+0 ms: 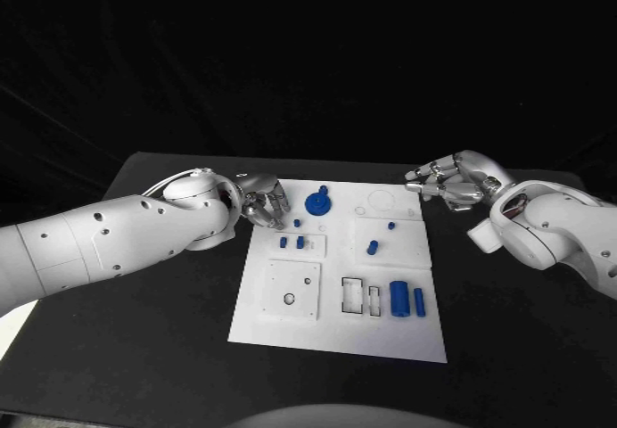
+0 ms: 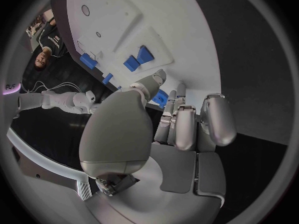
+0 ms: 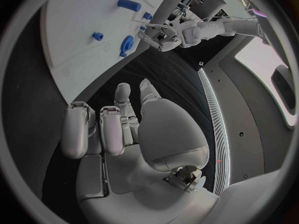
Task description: Assemble the parts on the task board
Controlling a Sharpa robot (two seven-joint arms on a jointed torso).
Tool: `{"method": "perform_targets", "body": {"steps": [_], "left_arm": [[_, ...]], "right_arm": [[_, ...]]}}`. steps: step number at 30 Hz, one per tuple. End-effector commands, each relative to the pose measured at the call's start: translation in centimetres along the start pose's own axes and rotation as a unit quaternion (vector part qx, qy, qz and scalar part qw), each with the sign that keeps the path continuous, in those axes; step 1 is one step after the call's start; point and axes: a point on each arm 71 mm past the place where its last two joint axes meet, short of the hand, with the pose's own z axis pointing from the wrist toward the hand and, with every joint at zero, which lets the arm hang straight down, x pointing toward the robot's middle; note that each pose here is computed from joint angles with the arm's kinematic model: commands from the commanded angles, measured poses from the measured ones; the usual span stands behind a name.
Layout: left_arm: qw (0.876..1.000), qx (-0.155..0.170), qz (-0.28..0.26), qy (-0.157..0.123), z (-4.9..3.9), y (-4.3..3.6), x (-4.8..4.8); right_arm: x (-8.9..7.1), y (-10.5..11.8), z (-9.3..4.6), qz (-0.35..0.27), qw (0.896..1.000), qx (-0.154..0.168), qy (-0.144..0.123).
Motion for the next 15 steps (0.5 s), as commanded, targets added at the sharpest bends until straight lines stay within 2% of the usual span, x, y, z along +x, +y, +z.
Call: {"method": "perform_targets", "body": {"steps": [1, 3, 5, 7, 8, 11, 12, 14, 15], "left_arm": [[0.999, 0.004, -0.051, -0.017, -0.39, 0.70, -0.90], [0.996, 0.010, -0.085, -0.029, -0.63, 1.14, -1.41], [0.988, 0.024, -0.144, -0.047, -0.99, 1.63, -2.02], [0.974, 0.037, -0.214, -0.063, -1.34, 1.96, -2.47], [0.963, 0.044, -0.255, -0.073, -1.55, 2.09, -2.70], [0.929, 0.055, -0.353, -0.099, -2.12, 2.26, -3.13], [0.913, 0.058, -0.390, -0.108, -2.35, 2.27, -3.21], [0.873, 0.060, -0.469, -0.121, -2.81, 2.23, -3.18], [0.844, 0.060, -0.519, -0.126, -3.11, 2.18, -3.07]], "right_arm": [[0.3, -0.2, 0.0, -0.078, 0.997, 0.001, 0.029], [0.4, -0.3, 0.0, -0.109, 0.993, -0.001, 0.037], [0.7, -0.3, -0.1, -0.154, 0.987, -0.004, 0.046], [1.1, -0.3, -0.1, -0.195, 0.979, -0.009, 0.054], [1.3, -0.2, -0.2, -0.218, 0.974, -0.013, 0.058], [2.0, 0.0, -0.3, -0.275, 0.959, -0.023, 0.067], [2.3, 0.2, -0.4, -0.296, 0.953, -0.026, 0.068], [2.9, 0.4, -0.5, -0.334, 0.939, -0.032, 0.069], [3.3, 0.6, -0.5, -0.357, 0.931, -0.035, 0.070]]}}
